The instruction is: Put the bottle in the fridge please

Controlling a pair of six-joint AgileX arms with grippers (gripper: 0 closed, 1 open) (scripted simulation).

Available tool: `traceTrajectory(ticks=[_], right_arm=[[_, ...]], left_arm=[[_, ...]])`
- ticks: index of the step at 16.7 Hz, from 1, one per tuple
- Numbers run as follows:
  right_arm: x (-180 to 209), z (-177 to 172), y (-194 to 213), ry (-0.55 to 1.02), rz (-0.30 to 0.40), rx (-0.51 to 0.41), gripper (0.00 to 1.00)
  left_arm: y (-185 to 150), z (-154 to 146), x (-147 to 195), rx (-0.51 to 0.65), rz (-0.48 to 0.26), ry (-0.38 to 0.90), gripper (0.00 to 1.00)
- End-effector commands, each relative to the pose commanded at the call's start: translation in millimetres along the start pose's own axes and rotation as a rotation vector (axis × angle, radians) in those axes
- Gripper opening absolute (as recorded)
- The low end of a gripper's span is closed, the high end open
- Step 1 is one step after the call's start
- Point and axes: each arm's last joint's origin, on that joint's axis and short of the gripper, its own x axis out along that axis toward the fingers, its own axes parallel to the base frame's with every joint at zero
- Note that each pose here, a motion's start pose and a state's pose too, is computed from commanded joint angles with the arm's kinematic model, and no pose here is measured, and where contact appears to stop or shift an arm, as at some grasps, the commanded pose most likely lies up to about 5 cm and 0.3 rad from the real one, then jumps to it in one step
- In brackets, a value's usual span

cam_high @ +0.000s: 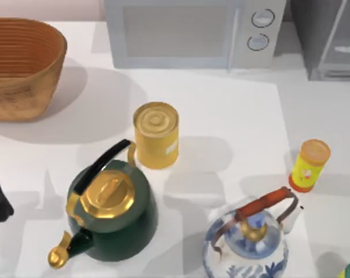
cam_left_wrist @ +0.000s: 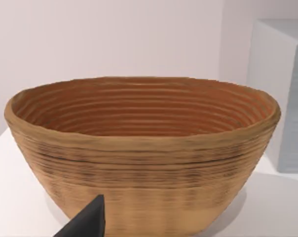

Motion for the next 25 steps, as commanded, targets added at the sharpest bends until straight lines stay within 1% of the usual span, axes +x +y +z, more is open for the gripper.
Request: traceTrajectory(ticks=[1,2,3,4,6,7,9,10,11,12,13,15,18,20,25], right_arm=[[3,6,9,0.060,-0.017,-0.007,0.01],[5,12,18,0.118,-0.048,-0.012,0.01],[8,17,27,0.172,-0.095,-0.017,0.01],[10,21,36,0.215,-0.157,-0.023,0.01],[14,28,54,0.250,-0.317,-0.032,0.01],[16,30,63,0.235,-0.407,-0.035,0.01],[19,34,78,0.137,-0.582,-0.034,0.01],[20,35,85,0.058,-0.654,-0.031,0.01],[22,36,92,-0.031,-0.713,-0.025,0.01],[23,36,97,-0.125,-0.756,-0.017,0.01],[23,37,101,-0.218,-0.785,-0.006,0.01],[25,37,108,-0.381,-0.816,0.019,0.01],[27,36,113,-0.537,-0.827,0.051,0.01],[29,35,113,-0.569,-0.826,0.063,0.01],[28,35,113,-0.564,-0.826,0.065,0.01]], left_arm=[[0,0,0,0.000,0.000,0.000,1.00],[0,0,0,0.000,0.000,0.000,1.00],[0,0,0,0.000,0.000,0.000,1.00],[0,0,0,0.000,0.000,0.000,1.00],[0,0,0,0.000,0.000,0.000,1.00],[0,0,0,0.000,0.000,0.000,1.00],[0,0,0,0.000,0.000,0.000,1.00],[0,0,0,0.000,0.000,0.000,1.00],[0,0,0,0.000,0.000,0.000,1.00],[0,0,0,0.000,0.000,0.000,1.00],[0,0,0,0.000,0.000,0.000,1.00],[0,0,0,0.000,0.000,0.000,1.00],[0,0,0,0.000,0.000,0.000,1.00],[0,0,0,0.000,0.000,0.000,1.00],[0,0,0,0.000,0.000,0.000,1.00]])
